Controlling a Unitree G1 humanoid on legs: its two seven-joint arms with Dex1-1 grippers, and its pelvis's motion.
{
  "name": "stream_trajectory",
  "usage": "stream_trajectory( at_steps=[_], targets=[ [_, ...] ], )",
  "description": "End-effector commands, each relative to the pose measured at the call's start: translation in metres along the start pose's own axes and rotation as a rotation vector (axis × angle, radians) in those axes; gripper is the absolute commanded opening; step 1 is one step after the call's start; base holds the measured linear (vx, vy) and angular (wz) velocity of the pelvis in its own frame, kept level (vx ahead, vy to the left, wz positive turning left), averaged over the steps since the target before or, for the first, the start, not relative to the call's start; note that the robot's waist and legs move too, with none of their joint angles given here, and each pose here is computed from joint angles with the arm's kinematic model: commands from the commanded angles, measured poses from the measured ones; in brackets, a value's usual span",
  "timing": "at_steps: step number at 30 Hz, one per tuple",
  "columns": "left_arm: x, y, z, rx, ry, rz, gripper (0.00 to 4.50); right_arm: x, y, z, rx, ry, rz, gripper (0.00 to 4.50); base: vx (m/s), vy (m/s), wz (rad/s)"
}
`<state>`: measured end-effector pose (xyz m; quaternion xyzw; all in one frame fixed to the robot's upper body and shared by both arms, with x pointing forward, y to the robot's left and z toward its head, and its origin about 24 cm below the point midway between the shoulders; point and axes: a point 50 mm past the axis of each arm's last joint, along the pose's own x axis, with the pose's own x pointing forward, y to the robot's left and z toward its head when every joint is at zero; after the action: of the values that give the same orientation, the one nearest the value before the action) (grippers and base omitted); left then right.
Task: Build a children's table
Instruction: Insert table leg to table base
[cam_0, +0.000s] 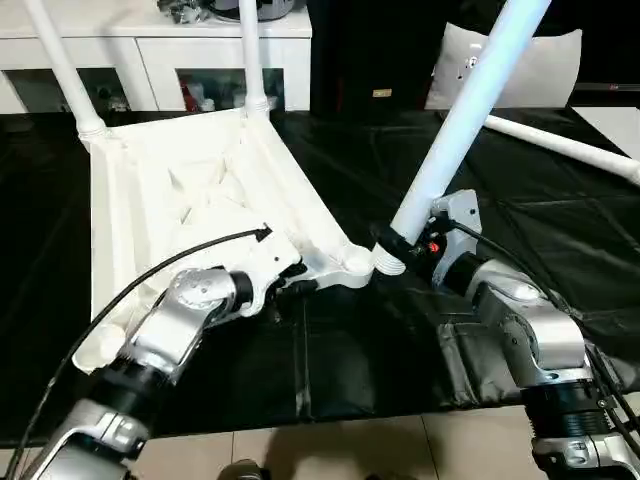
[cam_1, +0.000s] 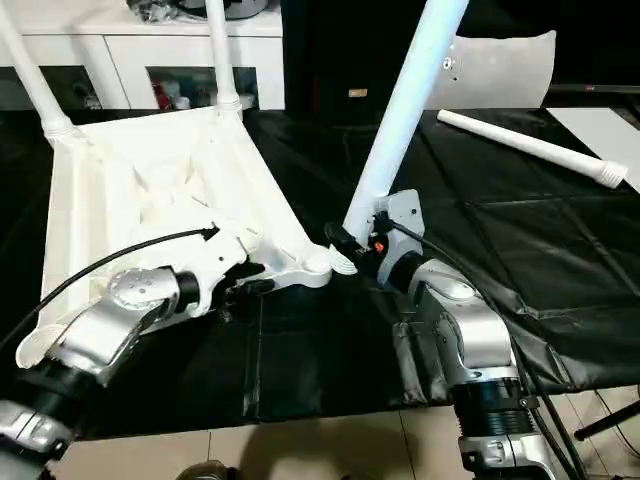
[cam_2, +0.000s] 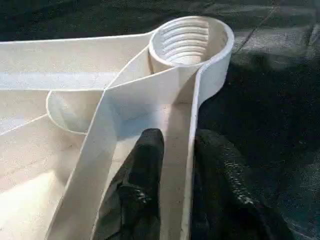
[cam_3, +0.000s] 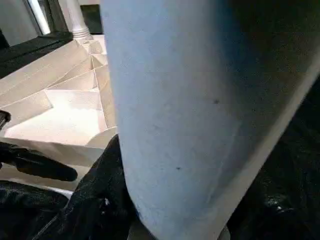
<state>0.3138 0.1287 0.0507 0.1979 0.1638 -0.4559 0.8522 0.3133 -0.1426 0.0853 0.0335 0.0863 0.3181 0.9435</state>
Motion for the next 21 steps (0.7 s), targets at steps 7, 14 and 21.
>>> stream_trajectory(
  at_steps=[7,14,21],
  targets=[
    [-0.003,0.004,-0.007,0.091,0.096,-0.082,0.36,0.003,0.006,0.004,-0.007,0.043,0.094,1.94,0.0,0.0,0.0],
    [-0.004,0.007,-0.003,0.169,0.116,-0.151,0.0,0.012,0.007,0.01,-0.037,0.113,0.194,1.94,0.0,0.0,0.0],
    [-0.007,-0.006,0.007,0.226,0.007,-0.29,0.0,0.02,0.009,0.015,-0.051,0.108,0.261,1.94,0.0,0.0,0.0]
  ],
)
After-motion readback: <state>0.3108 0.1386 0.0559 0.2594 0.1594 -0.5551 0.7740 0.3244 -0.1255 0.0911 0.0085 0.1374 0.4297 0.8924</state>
